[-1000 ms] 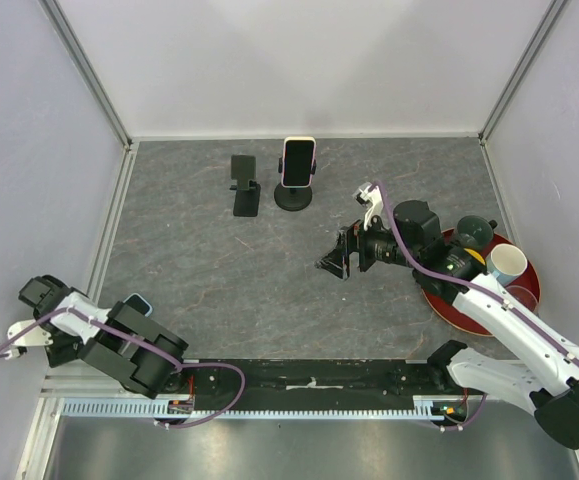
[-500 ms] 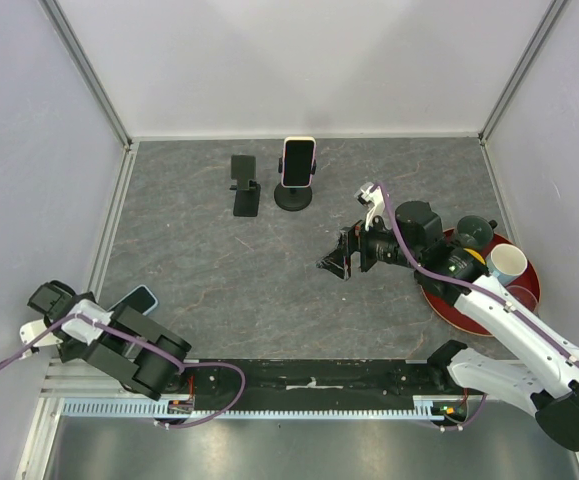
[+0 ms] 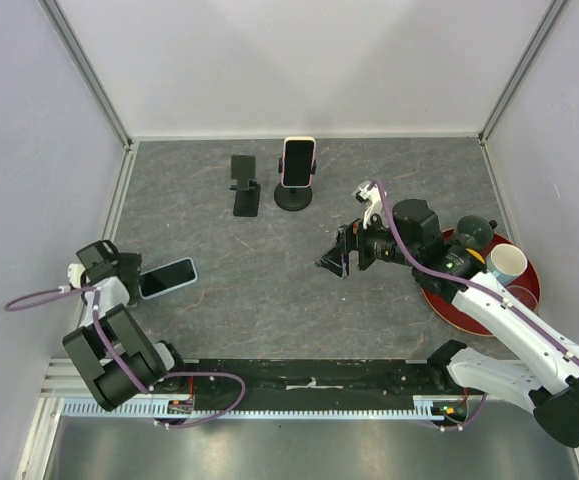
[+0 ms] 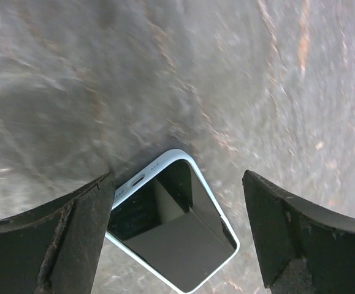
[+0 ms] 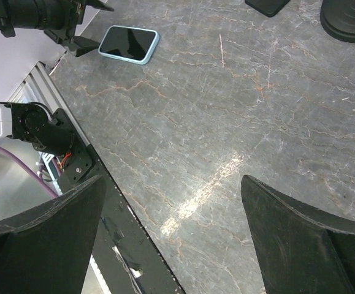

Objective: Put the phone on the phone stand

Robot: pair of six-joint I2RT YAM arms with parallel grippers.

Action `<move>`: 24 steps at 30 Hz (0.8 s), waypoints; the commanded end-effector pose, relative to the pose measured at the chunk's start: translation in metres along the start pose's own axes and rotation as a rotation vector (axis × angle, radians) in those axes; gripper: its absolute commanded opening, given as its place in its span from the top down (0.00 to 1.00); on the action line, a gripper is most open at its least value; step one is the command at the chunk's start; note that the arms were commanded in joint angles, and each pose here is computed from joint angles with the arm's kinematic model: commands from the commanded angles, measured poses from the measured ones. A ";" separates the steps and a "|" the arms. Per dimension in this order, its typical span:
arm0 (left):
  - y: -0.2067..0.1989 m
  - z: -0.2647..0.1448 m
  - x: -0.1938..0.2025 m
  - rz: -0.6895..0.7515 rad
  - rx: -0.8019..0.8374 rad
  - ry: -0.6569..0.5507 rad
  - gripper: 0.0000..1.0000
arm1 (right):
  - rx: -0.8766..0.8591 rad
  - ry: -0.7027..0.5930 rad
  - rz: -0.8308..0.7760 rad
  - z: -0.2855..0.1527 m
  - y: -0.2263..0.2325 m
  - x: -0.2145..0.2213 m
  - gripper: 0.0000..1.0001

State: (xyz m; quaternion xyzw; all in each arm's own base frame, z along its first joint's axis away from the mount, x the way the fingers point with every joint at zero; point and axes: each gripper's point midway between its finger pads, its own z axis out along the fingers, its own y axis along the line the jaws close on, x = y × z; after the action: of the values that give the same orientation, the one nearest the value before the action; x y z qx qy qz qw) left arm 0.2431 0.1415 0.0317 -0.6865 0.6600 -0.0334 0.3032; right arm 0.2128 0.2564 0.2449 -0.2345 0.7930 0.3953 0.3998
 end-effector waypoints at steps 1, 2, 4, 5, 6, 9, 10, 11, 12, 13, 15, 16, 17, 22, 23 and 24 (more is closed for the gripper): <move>-0.003 -0.001 0.055 -0.014 0.051 0.217 0.06 | -0.014 -0.068 -0.013 -0.003 0.010 -0.026 0.02; -0.007 -0.003 0.062 0.013 0.078 0.241 0.05 | -0.014 -0.068 -0.011 -0.003 0.010 -0.026 0.02; -0.013 -0.011 0.077 0.058 0.124 0.298 0.05 | -0.014 -0.068 -0.004 -0.002 0.010 -0.025 0.02; -0.008 -0.014 0.087 0.068 0.126 0.325 0.05 | -0.017 -0.065 -0.001 -0.001 0.010 -0.024 0.02; -0.007 -0.019 0.096 0.068 0.144 0.365 0.05 | -0.015 -0.069 0.003 -0.001 0.009 -0.025 0.02; 0.005 -0.030 0.119 0.029 0.163 0.446 0.05 | -0.016 -0.074 0.013 0.003 0.007 -0.025 0.02; 0.007 -0.034 0.125 0.040 0.179 0.453 0.05 | -0.016 -0.070 0.021 0.005 0.007 -0.023 0.02; 0.007 -0.037 0.128 0.047 0.185 0.460 0.05 | -0.025 -0.062 0.025 0.007 0.008 -0.022 0.02; 0.008 -0.041 0.134 0.061 0.190 0.473 0.05 | -0.026 -0.065 0.026 0.008 0.008 -0.023 0.02; 0.008 -0.048 0.146 0.091 0.200 0.502 0.05 | -0.027 -0.059 0.035 0.010 0.007 -0.021 0.02; -0.002 -0.064 0.158 0.131 0.261 0.532 0.05 | -0.030 -0.062 0.040 0.012 0.007 -0.022 0.02; -0.009 -0.076 0.172 0.201 0.301 0.564 0.05 | -0.029 -0.058 0.045 0.013 0.006 -0.021 0.02; -0.018 -0.086 0.176 0.252 0.355 0.565 0.05 | -0.029 -0.059 0.045 0.013 0.006 -0.021 0.02; -0.046 -0.122 0.179 0.640 0.484 0.495 0.05 | -0.014 -0.058 0.040 0.015 0.002 -0.021 0.02; -0.049 -0.119 0.170 0.684 0.478 0.438 0.05 | -0.012 -0.058 0.039 0.016 0.002 -0.021 0.02; -0.061 -0.123 0.161 0.721 0.498 0.392 0.04 | -0.007 -0.057 0.040 0.016 0.001 -0.021 0.02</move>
State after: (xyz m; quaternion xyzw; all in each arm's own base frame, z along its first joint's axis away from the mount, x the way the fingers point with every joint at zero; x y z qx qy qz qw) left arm 0.2426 -0.0784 0.0642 -0.3967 0.8413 -0.2793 0.2384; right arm 0.2231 0.2664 0.2389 -0.2119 0.8009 0.4055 0.3864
